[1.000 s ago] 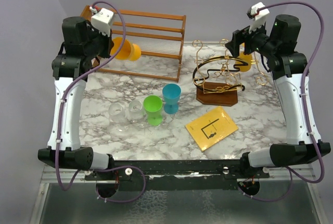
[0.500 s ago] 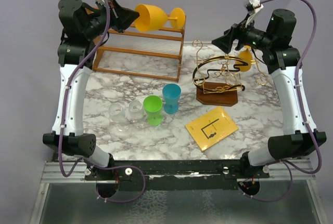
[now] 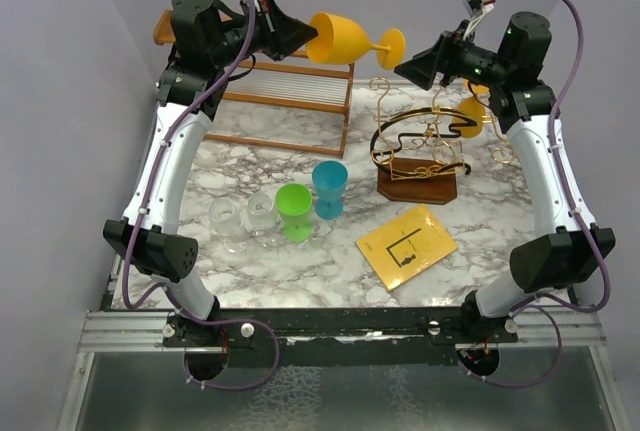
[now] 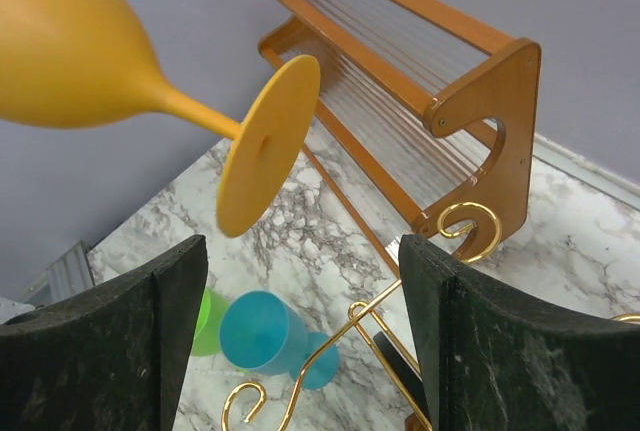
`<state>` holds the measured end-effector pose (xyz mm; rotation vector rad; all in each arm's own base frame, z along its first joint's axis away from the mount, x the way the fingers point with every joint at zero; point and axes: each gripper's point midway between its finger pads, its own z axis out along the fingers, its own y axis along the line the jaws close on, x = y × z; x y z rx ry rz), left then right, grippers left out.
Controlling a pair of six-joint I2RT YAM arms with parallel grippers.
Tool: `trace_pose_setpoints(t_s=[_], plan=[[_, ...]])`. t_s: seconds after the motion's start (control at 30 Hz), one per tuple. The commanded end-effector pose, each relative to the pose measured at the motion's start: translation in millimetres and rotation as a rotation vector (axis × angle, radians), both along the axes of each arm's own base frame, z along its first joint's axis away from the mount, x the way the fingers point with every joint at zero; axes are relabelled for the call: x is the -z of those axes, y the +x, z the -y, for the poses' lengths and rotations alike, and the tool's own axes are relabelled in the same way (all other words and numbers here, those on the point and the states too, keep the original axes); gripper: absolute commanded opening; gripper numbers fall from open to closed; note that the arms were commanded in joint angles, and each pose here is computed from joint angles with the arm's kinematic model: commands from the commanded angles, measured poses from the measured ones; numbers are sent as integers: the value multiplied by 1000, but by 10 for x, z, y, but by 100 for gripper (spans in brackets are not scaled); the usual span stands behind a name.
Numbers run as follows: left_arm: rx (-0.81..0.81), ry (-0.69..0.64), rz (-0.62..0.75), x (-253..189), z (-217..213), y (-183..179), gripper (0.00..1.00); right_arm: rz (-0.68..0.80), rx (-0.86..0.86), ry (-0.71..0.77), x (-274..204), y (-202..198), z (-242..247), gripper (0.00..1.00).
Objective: Place the wine glass upside down on the wine glass rack
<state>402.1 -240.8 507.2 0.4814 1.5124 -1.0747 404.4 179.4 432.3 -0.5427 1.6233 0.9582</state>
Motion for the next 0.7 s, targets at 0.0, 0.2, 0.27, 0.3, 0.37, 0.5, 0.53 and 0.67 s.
trace_pose_setpoints(t_s=[0.0, 0.2, 0.27, 0.3, 0.37, 0.5, 0.53, 0.67], plan=[[18, -16, 76, -208, 95, -70, 0, 10, 3, 24, -56, 71, -68, 76], [24, 3, 80, -163, 175, -91, 0, -8, 10, 39, -52, 111, -85, 70], [23, 13, 84, -143, 196, -95, 0, -16, 14, 40, -40, 117, -88, 67], [21, 18, 85, -135, 203, -95, 0, -20, 17, 39, -27, 123, -85, 63], [17, 24, 88, -130, 218, -101, 0, -26, 25, 37, -13, 131, -77, 54], [12, 37, 96, -119, 244, -107, 0, -30, 41, 34, -1, 142, -59, 32], [11, 42, 100, -117, 253, -110, 0, -31, 42, 34, 2, 143, -58, 29], [10, 58, 109, -89, 289, -117, 0, -38, 67, 31, 15, 178, -34, 15]])
